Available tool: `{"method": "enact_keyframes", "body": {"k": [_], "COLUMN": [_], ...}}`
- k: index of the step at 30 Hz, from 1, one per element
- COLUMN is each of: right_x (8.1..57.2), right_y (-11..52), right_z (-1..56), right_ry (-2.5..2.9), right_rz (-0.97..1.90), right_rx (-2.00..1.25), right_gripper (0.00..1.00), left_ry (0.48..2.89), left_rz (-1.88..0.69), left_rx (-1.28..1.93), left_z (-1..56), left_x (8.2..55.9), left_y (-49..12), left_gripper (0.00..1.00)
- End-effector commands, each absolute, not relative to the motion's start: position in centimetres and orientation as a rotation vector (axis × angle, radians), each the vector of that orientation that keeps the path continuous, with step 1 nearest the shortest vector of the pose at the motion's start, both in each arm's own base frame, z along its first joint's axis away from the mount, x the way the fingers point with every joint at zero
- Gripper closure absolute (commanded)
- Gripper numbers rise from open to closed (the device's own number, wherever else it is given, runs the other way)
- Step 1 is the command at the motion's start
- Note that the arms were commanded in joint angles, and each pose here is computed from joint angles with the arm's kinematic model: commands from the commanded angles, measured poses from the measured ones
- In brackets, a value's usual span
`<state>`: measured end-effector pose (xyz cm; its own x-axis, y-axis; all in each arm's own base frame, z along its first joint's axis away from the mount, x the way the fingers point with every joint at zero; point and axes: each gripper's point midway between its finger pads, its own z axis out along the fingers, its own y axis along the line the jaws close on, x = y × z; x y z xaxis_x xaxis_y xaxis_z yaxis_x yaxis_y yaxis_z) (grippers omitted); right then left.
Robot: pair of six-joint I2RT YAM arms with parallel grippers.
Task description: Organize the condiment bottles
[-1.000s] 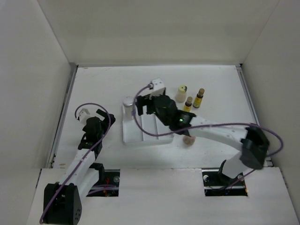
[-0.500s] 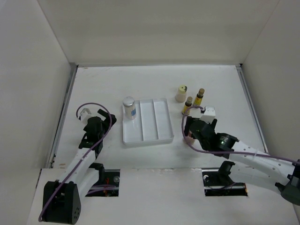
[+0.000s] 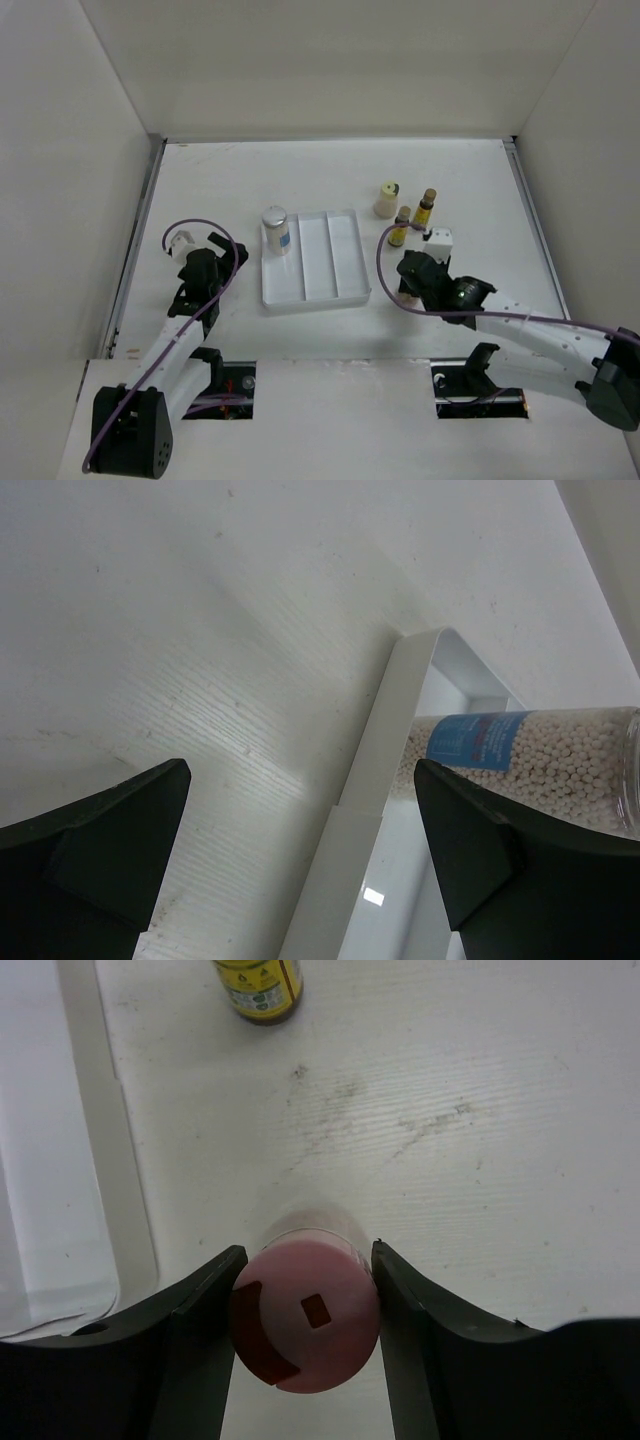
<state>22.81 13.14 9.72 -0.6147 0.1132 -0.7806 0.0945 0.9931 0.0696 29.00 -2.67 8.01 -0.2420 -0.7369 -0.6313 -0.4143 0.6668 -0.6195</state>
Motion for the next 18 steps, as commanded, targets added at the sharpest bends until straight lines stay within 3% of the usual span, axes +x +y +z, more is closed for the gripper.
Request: {"method": "enact_keyframes", "body": {"k": [1, 7, 13, 18], "right_x": [24.4, 25.0, 25.1, 25.5], "right_y": [14.1, 24.2, 37.7, 44.2], "right_z": [16.6, 23.9, 24.2, 21.6], "right_ry": [2.05, 1.911, 1.885, 1.894], "right_rz": [0.115, 0.401, 0.604, 0.586], "right_rx": [0.181, -0.042, -0.309, -0.446], "right_gripper": [0.58, 0.59, 0.58, 0.58], "left_ry": [1.791, 1.805, 1.795, 1.797], "left_rz": [-0.437, -0.435, -0.425, -0.423], "left_rx": [-0.872, -0.877, -0.886, -0.888], "left_z": [10.8, 10.2, 10.4, 10.3], "left_x": [30.3, 30.4, 29.9, 29.8], "left_y": [-2.9, -3.0, -2.5, -2.4], "left_gripper": [0.0, 0.0, 0.0, 0.0]}}
